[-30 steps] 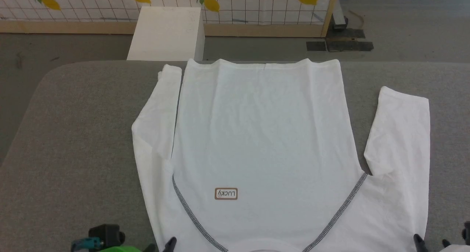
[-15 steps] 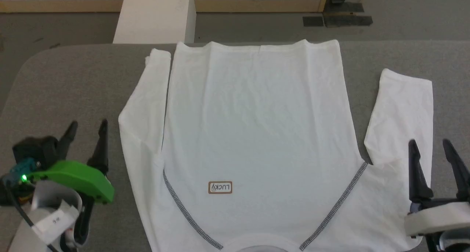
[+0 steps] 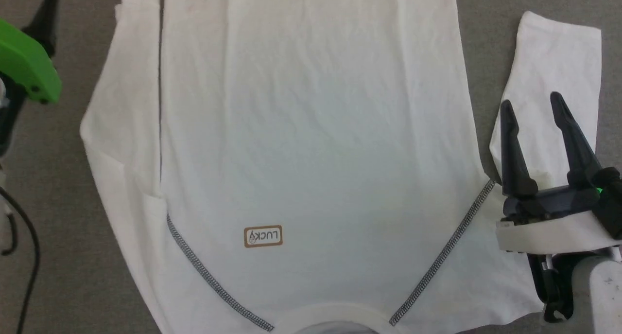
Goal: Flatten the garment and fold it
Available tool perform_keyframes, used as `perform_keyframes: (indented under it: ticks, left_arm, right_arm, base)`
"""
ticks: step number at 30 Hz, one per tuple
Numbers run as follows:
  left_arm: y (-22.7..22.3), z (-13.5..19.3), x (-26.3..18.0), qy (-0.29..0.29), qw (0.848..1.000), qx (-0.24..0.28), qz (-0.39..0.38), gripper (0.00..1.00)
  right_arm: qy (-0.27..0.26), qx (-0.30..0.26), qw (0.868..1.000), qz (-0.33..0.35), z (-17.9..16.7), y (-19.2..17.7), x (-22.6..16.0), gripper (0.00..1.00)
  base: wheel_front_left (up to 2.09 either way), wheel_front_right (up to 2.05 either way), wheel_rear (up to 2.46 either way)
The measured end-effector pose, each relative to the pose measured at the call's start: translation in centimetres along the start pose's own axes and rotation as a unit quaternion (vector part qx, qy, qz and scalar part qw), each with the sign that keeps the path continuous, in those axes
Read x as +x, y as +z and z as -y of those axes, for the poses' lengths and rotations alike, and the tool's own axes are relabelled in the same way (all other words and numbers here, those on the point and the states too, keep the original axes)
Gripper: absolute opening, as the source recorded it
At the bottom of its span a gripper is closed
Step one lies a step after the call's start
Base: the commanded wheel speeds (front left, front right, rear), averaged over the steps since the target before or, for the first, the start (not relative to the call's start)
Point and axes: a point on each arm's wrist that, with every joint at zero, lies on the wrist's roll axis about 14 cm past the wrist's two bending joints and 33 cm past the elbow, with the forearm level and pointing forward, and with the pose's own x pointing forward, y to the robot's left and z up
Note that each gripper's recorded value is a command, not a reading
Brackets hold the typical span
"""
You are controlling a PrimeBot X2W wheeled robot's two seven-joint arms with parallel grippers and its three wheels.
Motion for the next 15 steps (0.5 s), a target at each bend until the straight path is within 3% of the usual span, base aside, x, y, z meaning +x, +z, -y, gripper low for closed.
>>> perform_keyframes:
  ticks: [7, 15]
  left_arm:
    - [-4.9, -0.8, 5.3, 0.007, 0.993, -0.030, -0.113, 1.00]
    - [-9.8, 1.6, 8.7, -0.011, 0.976, -0.085, -0.201, 1.00]
  right_arm:
    - [-0.005, 0.007, 1.000, -0.028, 0.5, -3.2, 0.7, 1.00]
    - [-0.036, 0.000, 0.997, -0.066, 2.7, -5.9, -0.6, 1.00]
  base:
    - [0.00, 0.00, 0.00]
    - [0.00, 0.00, 0.00]
